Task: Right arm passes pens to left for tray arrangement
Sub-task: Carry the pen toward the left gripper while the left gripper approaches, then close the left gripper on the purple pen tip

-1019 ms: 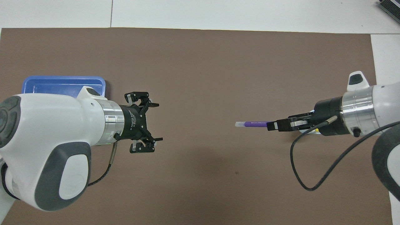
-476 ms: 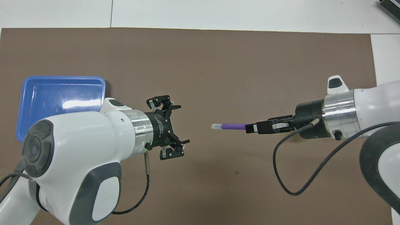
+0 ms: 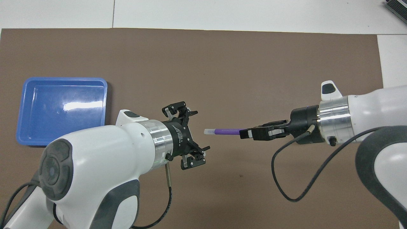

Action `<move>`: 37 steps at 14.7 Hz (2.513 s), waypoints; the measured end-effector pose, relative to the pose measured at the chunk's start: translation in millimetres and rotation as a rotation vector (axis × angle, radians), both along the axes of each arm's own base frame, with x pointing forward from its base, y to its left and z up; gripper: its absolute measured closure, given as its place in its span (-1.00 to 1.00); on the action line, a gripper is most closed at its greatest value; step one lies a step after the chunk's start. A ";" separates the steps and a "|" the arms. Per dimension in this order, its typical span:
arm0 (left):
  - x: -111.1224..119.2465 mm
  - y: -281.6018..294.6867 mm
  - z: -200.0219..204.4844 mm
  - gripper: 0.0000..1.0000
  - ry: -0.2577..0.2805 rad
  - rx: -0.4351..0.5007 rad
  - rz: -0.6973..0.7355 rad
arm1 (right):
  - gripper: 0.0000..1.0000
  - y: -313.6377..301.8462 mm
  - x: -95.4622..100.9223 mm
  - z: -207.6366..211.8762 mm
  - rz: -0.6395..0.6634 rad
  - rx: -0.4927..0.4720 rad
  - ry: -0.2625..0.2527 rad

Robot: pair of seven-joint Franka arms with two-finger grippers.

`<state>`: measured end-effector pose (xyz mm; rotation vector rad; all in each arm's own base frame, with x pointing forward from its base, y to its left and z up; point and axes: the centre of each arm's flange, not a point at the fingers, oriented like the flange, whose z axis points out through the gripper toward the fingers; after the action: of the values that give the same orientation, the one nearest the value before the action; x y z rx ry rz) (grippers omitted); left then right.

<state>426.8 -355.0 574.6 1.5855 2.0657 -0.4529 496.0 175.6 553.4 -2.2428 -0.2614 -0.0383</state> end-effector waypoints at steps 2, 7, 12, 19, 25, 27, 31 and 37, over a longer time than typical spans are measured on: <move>-7.8 -11.2 2.7 -1.00 0.005 -0.017 0.016 | 0.65 15.5 -2.3 -0.4 -0.005 0.019 -0.013; -13.7 -23.1 1.3 -1.00 0.004 -0.031 0.029 | 0.65 38.3 -8.8 -2.4 0.005 0.037 -0.023; -15.7 -24.7 -6.5 -1.00 0.007 -0.010 -0.006 | 0.65 34.8 -7.5 -3.2 0.003 0.038 -0.027; -21.2 -25.8 -13.6 -0.81 -0.007 0.040 -0.129 | 0.65 33.7 -6.8 -2.6 0.002 0.050 -0.032; -23.6 -26.6 -14.5 -0.81 -0.005 0.053 -0.166 | 0.65 33.8 -7.1 -3.1 0.010 0.052 -0.038; -23.5 -25.9 -12.6 -0.81 0.003 0.057 -0.172 | 0.65 34.2 -7.5 -3.1 0.012 0.054 -0.037; -23.3 -25.9 -11.0 -0.81 0.002 0.057 -0.175 | 0.65 34.1 -7.4 -3.1 0.017 0.054 -0.043; -20.8 -25.0 -9.8 -0.59 -0.017 0.047 -0.162 | 0.65 33.9 -6.9 -2.9 0.013 0.067 -0.045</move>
<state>406.0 -380.0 564.8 1.7871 1.9565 -0.4486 489.1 209.5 550.6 -2.1756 -0.2948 -0.0896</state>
